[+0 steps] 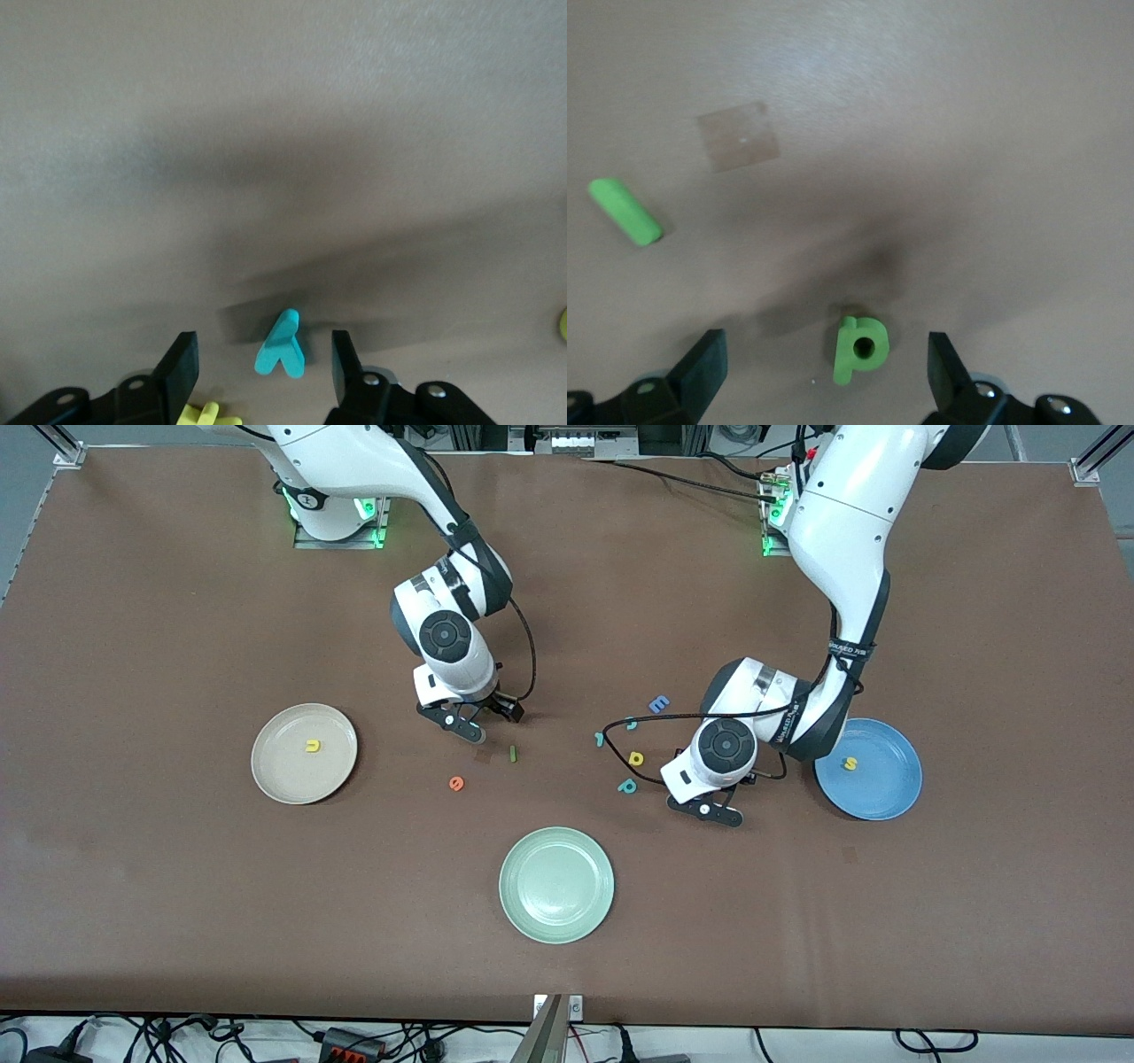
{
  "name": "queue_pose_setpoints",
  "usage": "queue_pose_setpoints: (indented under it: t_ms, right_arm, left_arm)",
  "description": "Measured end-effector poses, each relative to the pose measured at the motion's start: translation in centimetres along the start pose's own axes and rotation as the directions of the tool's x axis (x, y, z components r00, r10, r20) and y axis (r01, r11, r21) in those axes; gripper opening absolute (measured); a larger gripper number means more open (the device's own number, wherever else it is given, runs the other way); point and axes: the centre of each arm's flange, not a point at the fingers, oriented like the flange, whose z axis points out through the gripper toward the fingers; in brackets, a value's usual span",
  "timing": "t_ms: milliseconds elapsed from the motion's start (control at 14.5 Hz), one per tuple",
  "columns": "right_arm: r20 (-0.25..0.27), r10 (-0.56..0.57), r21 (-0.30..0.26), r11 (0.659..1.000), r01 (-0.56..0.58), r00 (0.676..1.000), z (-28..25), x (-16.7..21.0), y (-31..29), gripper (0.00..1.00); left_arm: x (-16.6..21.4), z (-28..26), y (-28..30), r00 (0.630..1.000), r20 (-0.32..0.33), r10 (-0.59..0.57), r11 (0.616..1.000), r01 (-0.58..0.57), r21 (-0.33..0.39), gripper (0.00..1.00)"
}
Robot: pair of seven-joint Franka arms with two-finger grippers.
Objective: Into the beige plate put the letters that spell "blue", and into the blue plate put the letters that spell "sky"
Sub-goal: 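Grasp the green p with the right gripper while the left gripper grasps the teal y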
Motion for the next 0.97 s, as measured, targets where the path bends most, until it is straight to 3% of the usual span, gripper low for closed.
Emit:
queue_pose_setpoints:
  t_ms: [138,207,414,552,966]
  right_arm:
    - [-0.011,0.040,0.016,0.999,-0.039,0.999,0.6,-0.3,0.4,1.00]
    - [-0.015,0.055,0.023,0.998,-0.055,0.998,0.8,-0.6,0.4,1.00]
    - [-0.019,0.087,0.032,0.996,-0.086,0.996,0.8,-1.4,0.1,0.98]
    - [-0.020,0.096,0.036,0.995,-0.096,0.995,0.7,-1.5,0.0,0.89]
    - [-0.035,0.108,0.060,0.993,-0.106,0.994,1.2,-1.4,1.1,0.85]
  left_arm:
    - [-0.3,0.6,0.1,1.000,0.004,0.002,1.000,-0.002,0.000,0.67]
    - [-0.4,1.0,0.1,1.000,0.005,0.003,1.000,-0.003,0.000,0.61]
    - [-0.5,1.0,0.3,1.000,-0.002,0.007,1.000,-0.007,-0.003,0.33]
    - [-0.5,1.0,0.2,1.000,-0.003,0.006,1.000,-0.006,-0.003,0.28]
    - [-0.5,1.0,0.1,1.000,-0.002,0.004,1.000,-0.004,-0.003,0.28]
